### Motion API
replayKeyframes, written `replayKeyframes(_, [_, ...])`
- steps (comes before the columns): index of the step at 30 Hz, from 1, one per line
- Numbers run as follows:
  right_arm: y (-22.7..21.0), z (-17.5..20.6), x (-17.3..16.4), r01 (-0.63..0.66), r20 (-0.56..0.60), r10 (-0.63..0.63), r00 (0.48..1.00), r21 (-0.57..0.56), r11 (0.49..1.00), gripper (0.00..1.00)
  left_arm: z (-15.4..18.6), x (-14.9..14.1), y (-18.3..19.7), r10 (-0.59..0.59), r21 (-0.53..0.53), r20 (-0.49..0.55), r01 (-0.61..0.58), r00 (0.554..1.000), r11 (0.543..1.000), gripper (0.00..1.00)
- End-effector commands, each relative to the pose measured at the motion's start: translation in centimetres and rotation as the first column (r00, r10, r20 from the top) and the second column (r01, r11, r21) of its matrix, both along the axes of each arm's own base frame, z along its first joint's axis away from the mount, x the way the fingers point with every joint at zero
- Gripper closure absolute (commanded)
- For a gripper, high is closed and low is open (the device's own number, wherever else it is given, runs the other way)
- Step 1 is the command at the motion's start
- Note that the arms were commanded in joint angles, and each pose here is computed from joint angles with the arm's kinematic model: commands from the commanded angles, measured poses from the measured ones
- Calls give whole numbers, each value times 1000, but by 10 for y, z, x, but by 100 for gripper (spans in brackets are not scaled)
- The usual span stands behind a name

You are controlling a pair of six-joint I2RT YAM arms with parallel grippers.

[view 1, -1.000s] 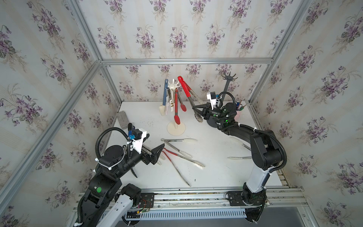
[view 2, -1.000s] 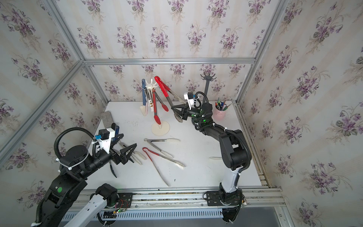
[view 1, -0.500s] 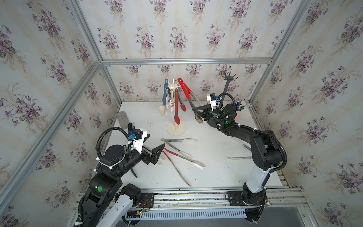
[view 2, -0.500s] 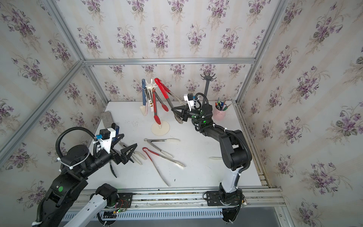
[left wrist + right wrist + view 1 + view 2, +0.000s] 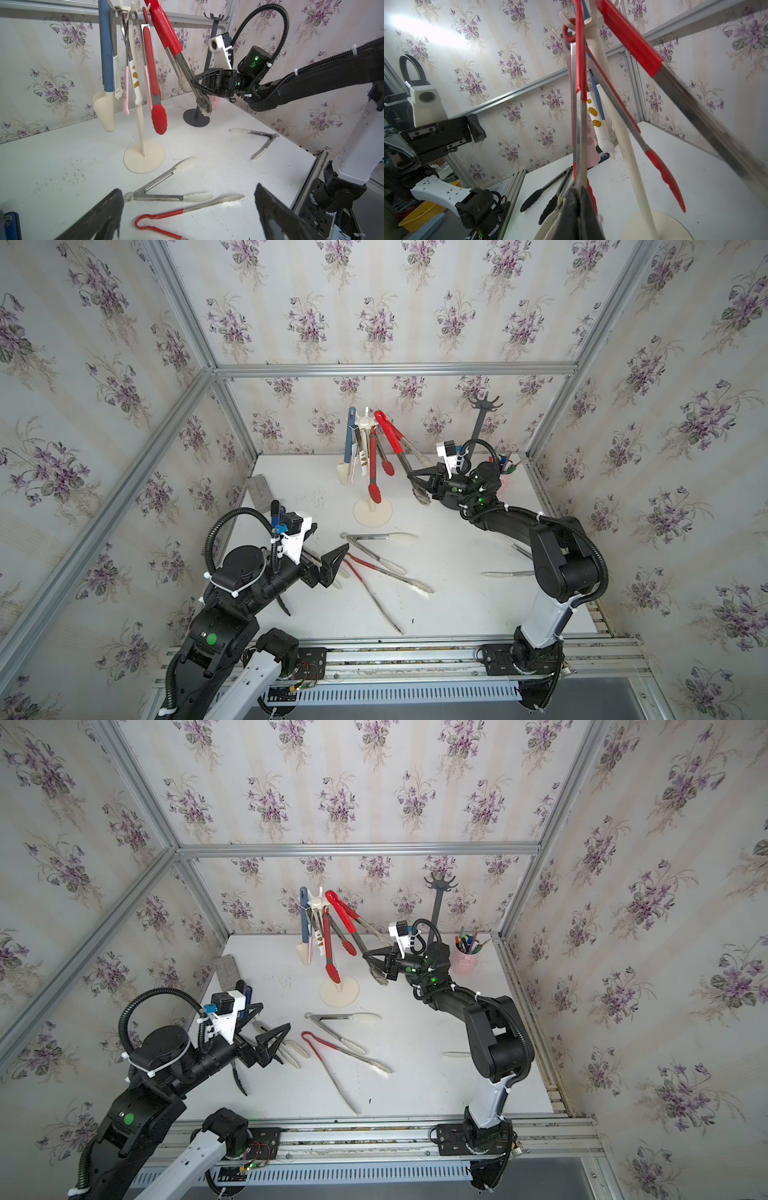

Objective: Hang food tongs on kitchen utensil racks
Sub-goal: Hang the food tongs on the rack.

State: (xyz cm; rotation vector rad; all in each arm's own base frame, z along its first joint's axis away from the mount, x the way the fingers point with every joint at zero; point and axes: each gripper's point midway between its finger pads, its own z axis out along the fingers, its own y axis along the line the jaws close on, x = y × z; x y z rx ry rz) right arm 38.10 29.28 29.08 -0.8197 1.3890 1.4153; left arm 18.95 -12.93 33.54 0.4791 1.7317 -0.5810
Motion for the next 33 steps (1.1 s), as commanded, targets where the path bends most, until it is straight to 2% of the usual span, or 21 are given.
replayKeyframes(1, [-1, 9, -7, -9, 72, 8, 997, 4, 1000, 100, 3, -1, -1, -8, -9, 13, 8, 1000, 1000, 1])
replayKeyframes(25, [2, -19, -1, -12, 6, 12, 1000, -46, 999, 100, -1, -2, 1, 1, -7, 13, -1, 1000, 1000, 1])
replayKeyframes(33, [2, -28, 8, 30, -14, -32, 999, -84, 996, 98, -2, -2, 1, 3, -5, 13, -3, 1000, 1000, 1])
